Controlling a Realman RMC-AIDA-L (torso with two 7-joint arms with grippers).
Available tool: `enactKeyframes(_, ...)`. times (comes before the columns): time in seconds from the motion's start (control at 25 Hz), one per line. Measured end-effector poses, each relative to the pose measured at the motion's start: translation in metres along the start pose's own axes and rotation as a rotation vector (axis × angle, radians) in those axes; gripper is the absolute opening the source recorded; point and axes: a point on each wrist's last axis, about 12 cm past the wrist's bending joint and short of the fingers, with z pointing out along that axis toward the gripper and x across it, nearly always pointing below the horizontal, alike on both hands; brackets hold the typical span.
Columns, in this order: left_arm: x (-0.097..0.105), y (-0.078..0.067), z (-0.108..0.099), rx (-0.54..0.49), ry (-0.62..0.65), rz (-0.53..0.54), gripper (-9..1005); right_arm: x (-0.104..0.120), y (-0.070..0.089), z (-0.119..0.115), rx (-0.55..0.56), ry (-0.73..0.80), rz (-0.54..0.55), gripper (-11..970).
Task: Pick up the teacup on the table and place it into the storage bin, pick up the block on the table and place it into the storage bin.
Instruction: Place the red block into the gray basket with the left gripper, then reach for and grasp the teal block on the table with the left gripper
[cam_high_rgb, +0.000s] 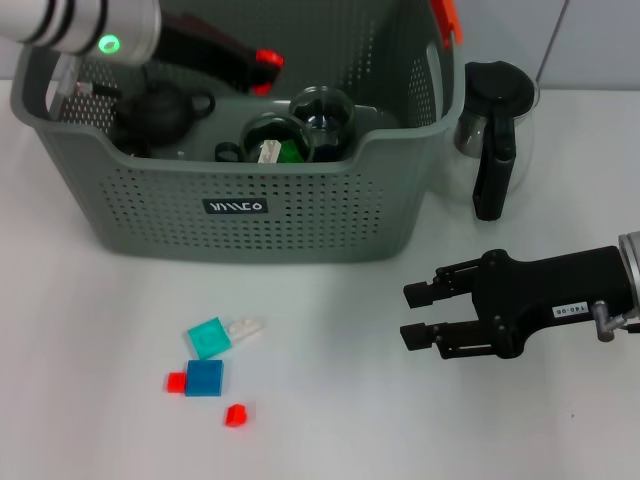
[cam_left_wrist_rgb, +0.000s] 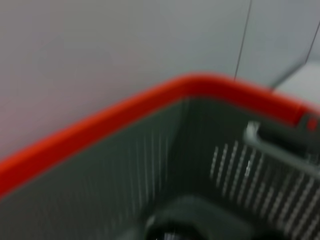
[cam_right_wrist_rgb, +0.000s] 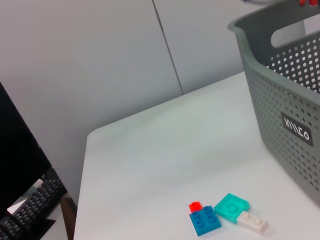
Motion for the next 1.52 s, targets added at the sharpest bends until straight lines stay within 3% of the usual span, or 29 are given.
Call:
enactKeyframes(0.32,0.010,-0.012,0.016,-0.014,0.131,0.087,201,0.000,-0.001,0.000,0.007,-0.002,-0.001,562)
enactKeyframes(0.76,0.006,-0.016,0.010,-0.007,0.096,0.045,204,0.002,0.000,-0.001,0.007,0.001,0.003,563)
enactKeyframes(0.8,0.005,-0.016,0.006,-0.003,0.084,0.033,204,0.003,0.000,-0.001,0.006,0.000,0.004,563)
enactKeyframes(0.92,0.001,-0.017,-0.012,0.013,0.023,-0.006,434,0.003,0.001,-0.001,0.005,0.000,0.005,563)
enactKeyframes(1.12,0.001,-0.017,-0.062,0.047,-0.136,-0.126,637,0.003,0.001,-0.001,0.004,0.001,0.005,562)
enactKeyframes(1.32,0.031,-0.028,-0.114,0.200,-0.245,-0.178,650,0.003,0.001,-0.001,0.004,0.002,0.005,562)
enactKeyframes(1.52,0.075,-0.042,-0.134,0.327,-0.176,-0.105,663,0.003,0.000,-0.001,0.005,0.002,0.005,562)
